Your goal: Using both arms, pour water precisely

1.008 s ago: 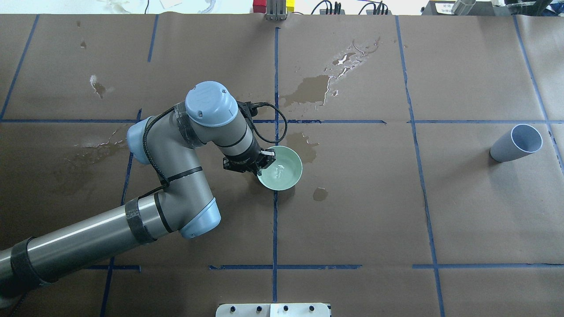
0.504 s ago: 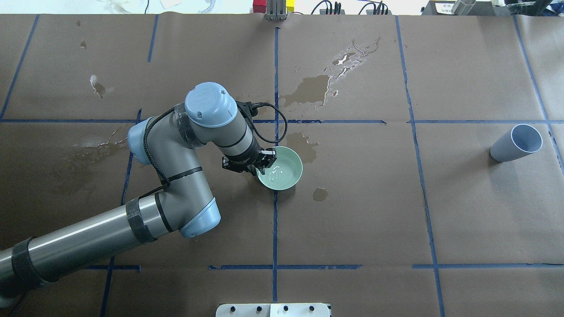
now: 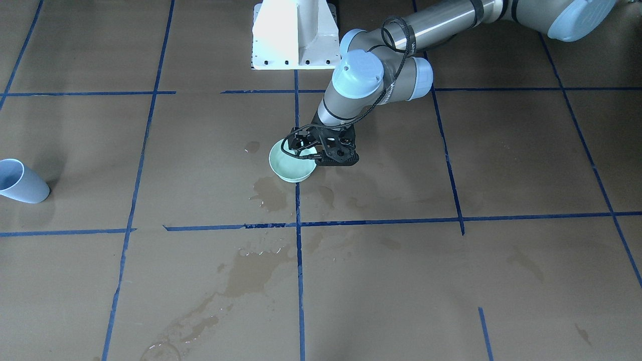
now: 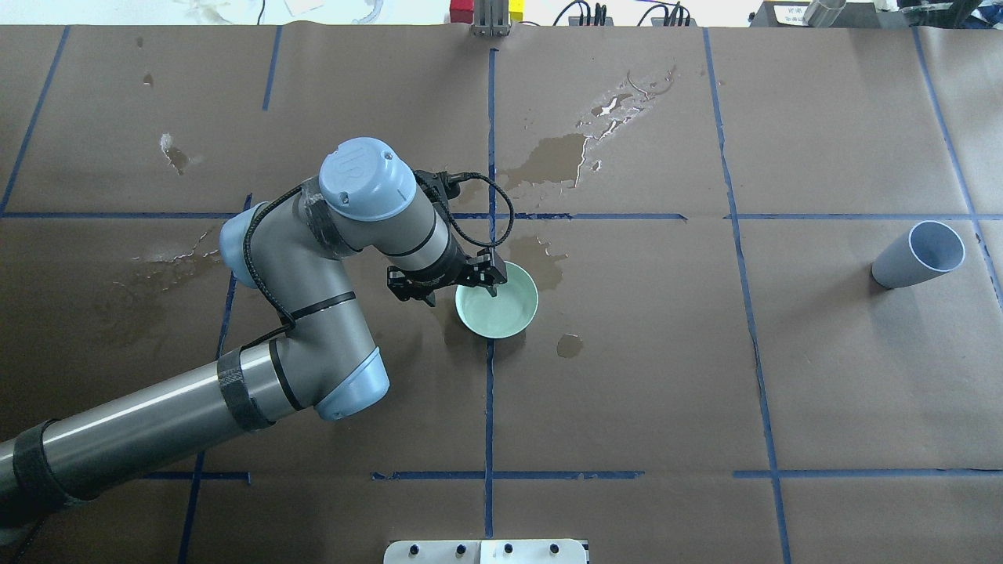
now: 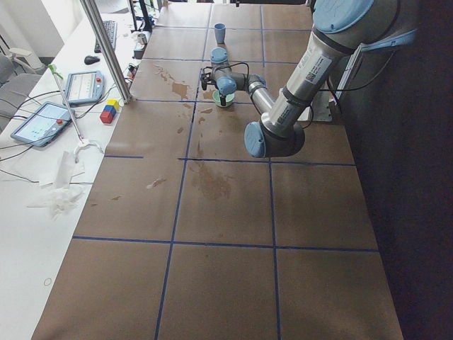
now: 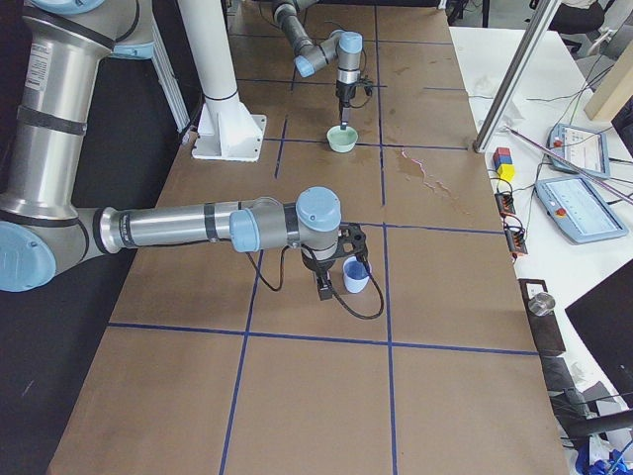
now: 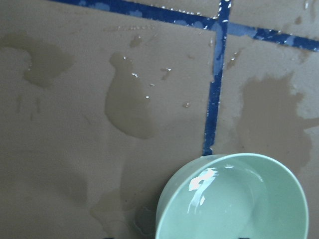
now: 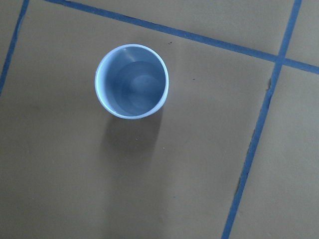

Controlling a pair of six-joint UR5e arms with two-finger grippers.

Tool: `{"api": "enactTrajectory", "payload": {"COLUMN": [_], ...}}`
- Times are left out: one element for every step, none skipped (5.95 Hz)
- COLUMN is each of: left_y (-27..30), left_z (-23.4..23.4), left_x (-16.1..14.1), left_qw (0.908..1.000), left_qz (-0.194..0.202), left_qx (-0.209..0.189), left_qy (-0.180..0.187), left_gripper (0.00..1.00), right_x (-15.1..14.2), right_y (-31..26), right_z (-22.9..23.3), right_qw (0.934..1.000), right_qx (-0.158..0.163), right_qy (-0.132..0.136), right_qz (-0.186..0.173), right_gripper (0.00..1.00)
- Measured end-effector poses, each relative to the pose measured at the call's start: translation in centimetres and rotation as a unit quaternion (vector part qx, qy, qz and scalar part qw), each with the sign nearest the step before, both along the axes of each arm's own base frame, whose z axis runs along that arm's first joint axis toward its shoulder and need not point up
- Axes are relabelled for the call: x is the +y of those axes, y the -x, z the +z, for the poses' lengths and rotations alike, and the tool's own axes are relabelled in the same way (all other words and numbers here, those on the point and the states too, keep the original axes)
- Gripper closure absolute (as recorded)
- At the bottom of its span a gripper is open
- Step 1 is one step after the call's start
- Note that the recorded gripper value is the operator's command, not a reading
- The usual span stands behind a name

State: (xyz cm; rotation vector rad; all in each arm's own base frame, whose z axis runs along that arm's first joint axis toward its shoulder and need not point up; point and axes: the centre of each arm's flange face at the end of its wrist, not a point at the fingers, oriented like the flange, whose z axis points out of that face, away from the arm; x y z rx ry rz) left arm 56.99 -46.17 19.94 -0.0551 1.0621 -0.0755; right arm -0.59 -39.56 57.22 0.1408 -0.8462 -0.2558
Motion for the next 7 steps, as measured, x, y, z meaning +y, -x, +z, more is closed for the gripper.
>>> {"api": "enactTrajectory", "payload": {"left_y": [1.0,2.3,3.2,3.7,4.4,5.5,6.3], "left_z": [-0.7,-0.7,-0.3,0.3,1.1,1.8,2.3], "left_x": [0.1,0.3,0.5,0.4,0.4,0.6,0.6], "left_qw": [0.9999,0.9998,0.9997,0.9996,0.9996,0.9995,0.9995], "left_qz": [-0.006,-0.014,-0.018,-0.021,-0.024,-0.026,-0.029], "left_qx": [0.009,0.015,0.017,0.015,0.013,0.013,0.013], "left_qy": [0.0,0.004,0.006,0.008,0.009,0.008,0.008], "left_gripper": [0.01,0.01,0.01,0.01,0.01,0.01,0.01], "right_x": [-0.2,0.1,1.4,3.1,4.8,6.4,7.3], "right_y": [2.2,4.8,6.7,8.1,9.9,12.1,13.2], "right_z": [-0.9,-1.8,-2.2,-2.1,-1.5,-0.3,1.3], "right_qw": [0.9999,0.9992,0.9981,0.9962,0.9937,0.9888,0.9817], "right_qx": [-0.009,-0.025,-0.041,-0.053,-0.05,-0.049,-0.061], "right_qy": [0.002,0.008,-0.004,-0.023,-0.036,-0.052,-0.066], "right_qz": [0.014,0.031,0.045,0.065,0.094,0.131,0.168], "right_gripper": [0.0,0.0,0.01,0.01,0.01,0.1,0.07]}}
